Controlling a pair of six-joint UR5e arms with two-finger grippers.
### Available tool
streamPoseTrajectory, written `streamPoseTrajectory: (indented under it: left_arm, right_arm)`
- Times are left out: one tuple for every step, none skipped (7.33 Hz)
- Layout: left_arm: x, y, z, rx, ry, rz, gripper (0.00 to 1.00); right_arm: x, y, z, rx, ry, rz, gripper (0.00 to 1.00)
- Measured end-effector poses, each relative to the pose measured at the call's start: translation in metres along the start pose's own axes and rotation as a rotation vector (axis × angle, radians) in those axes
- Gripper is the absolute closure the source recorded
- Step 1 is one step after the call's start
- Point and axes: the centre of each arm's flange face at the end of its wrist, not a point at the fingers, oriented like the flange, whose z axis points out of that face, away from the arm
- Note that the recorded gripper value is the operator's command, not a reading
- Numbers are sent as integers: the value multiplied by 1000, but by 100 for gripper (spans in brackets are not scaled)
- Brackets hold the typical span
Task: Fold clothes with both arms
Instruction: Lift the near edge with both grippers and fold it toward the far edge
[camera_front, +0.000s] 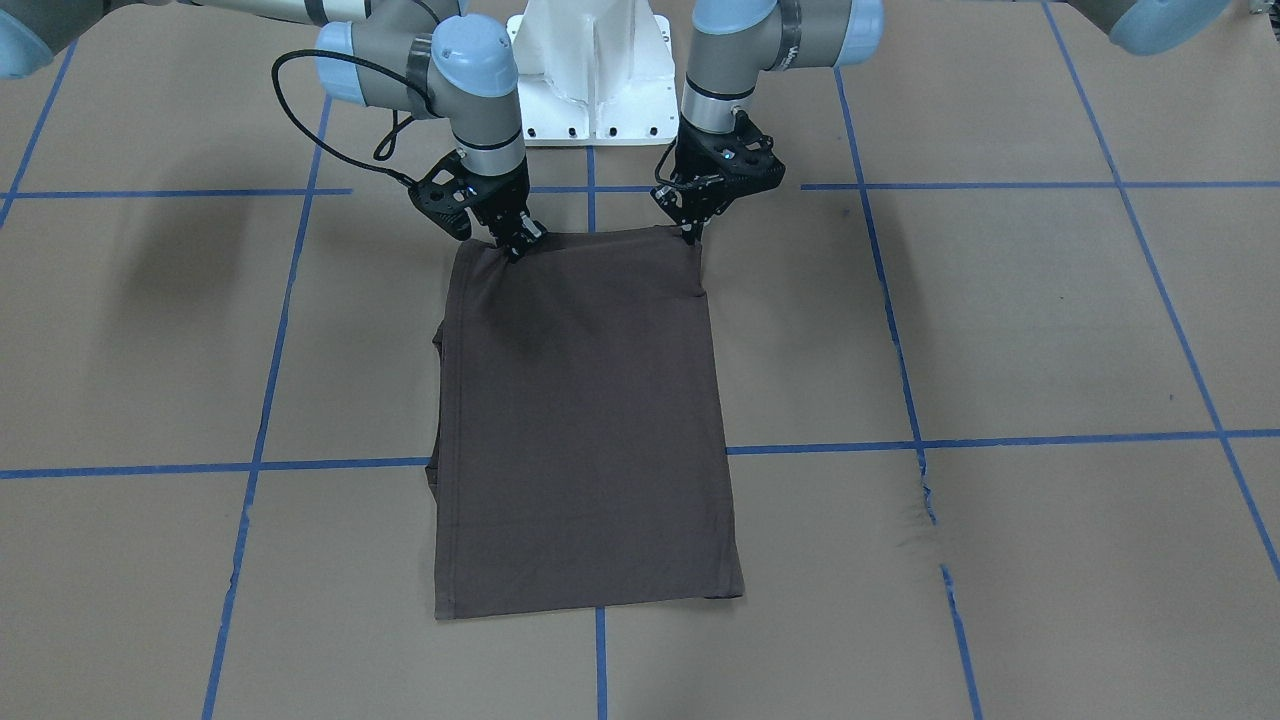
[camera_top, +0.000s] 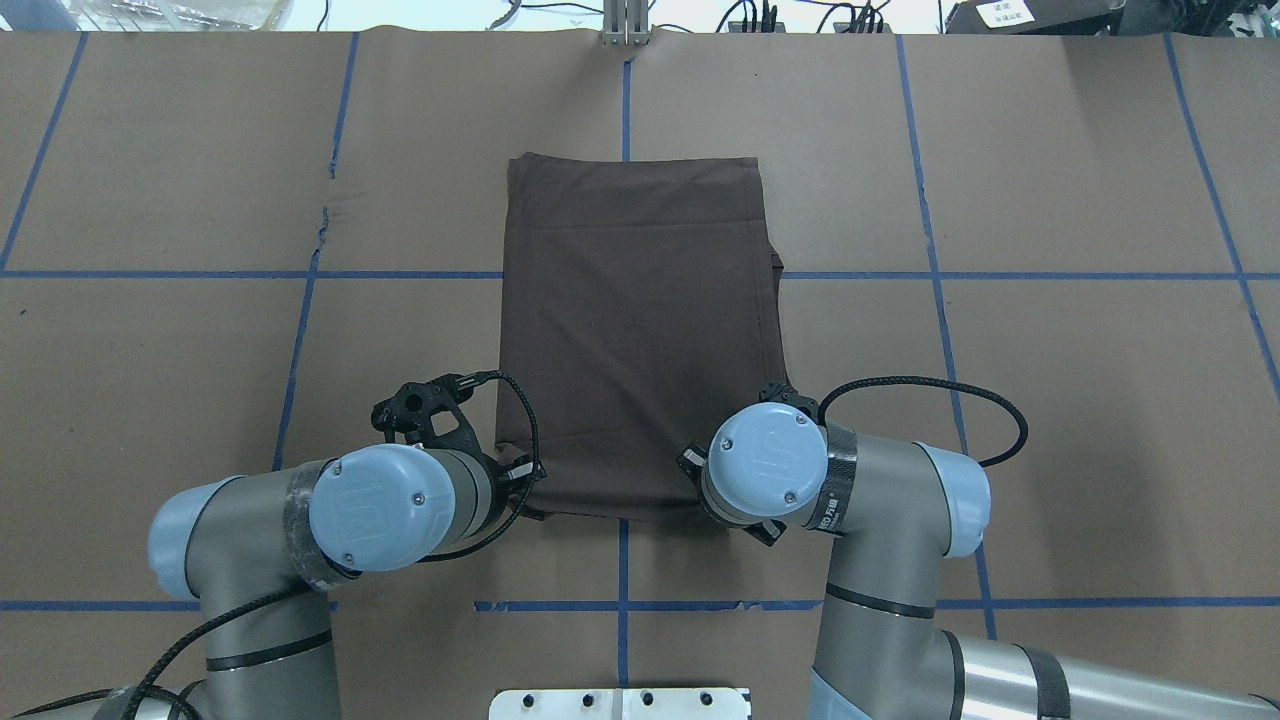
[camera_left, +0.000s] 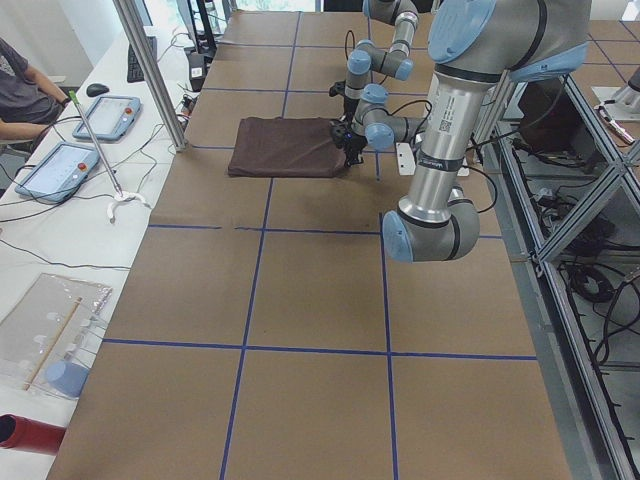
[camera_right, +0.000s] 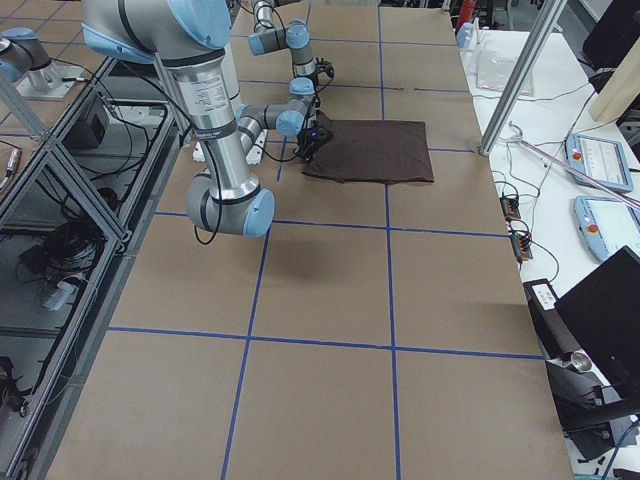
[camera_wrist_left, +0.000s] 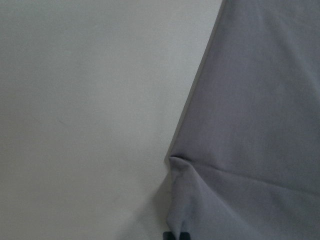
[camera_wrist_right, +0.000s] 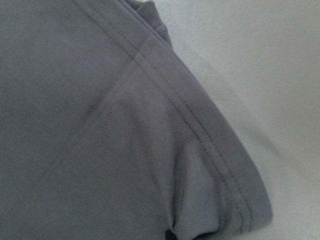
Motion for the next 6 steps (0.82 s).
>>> streamPoseTrajectory:
  left_arm:
    - [1, 0, -2, -3, 4, 0, 100]
    - [3, 1, -5, -7, 8, 0, 100]
    - [3, 3, -8, -10, 13, -2, 100]
    - [4, 7, -17, -18, 28, -3, 100]
    - [3, 19, -29, -37, 48, 5, 100]
    - [-3, 36, -44, -68, 66, 22, 100]
  right_arm:
    - [-1, 0, -6, -3, -11, 2, 100]
    - [-1, 0, -16, -11, -29, 3, 100]
    - [2, -2, -26, -20, -45, 3, 100]
    - [7, -1, -37, -33, -59, -2, 100]
    - [15, 2, -50, -51, -75, -12, 100]
    - [28, 9, -65, -78, -92, -29, 100]
